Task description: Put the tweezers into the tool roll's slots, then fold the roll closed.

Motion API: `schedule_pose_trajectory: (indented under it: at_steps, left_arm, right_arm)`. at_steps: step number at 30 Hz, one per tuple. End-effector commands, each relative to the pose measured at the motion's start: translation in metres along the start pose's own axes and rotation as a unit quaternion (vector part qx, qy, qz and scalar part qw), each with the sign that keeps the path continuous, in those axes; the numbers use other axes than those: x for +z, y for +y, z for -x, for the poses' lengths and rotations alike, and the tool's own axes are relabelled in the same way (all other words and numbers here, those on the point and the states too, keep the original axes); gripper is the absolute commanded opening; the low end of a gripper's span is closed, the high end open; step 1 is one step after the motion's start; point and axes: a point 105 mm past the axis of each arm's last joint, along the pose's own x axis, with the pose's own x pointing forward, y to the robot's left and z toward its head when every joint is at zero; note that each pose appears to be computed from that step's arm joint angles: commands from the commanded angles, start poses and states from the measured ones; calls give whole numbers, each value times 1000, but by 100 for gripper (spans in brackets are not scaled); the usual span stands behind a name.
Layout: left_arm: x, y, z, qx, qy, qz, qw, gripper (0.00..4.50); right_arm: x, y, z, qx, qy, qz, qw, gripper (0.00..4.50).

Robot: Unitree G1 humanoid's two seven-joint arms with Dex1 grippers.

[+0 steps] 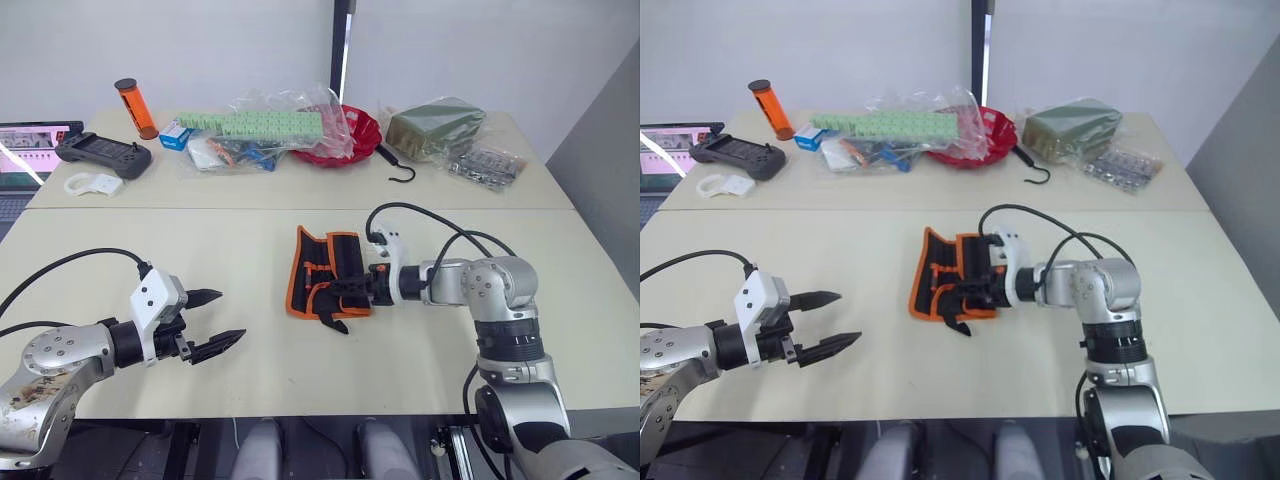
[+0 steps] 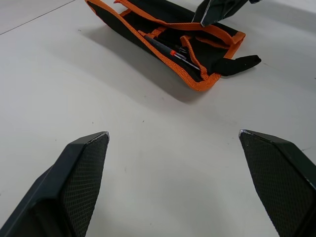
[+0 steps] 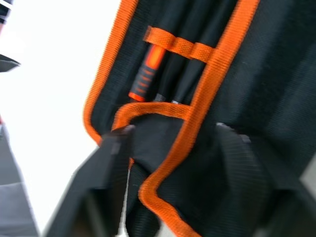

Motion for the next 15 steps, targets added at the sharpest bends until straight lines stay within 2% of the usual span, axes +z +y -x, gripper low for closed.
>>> schedule_pose_trajectory:
  at_steps: [1, 9, 12, 15]
  left_arm:
    - [8, 0, 2, 0, -11, -17, 1000, 450]
    - [10, 4, 1, -7, -10, -21, 1000, 450]
    - [12, 5, -1, -11, -13, -23, 1000, 450]
    - [15, 6, -3, -15, -19, -24, 999, 450]
  right_arm:
    - [7, 2, 9, 20, -24, -14, 999, 446]
    - [17, -14, 30, 66, -104, -106, 987, 446]
    - [25, -15, 40, 70, -136, -97, 983, 446]
    - [28, -18, 45, 44, -158, -38, 986, 365]
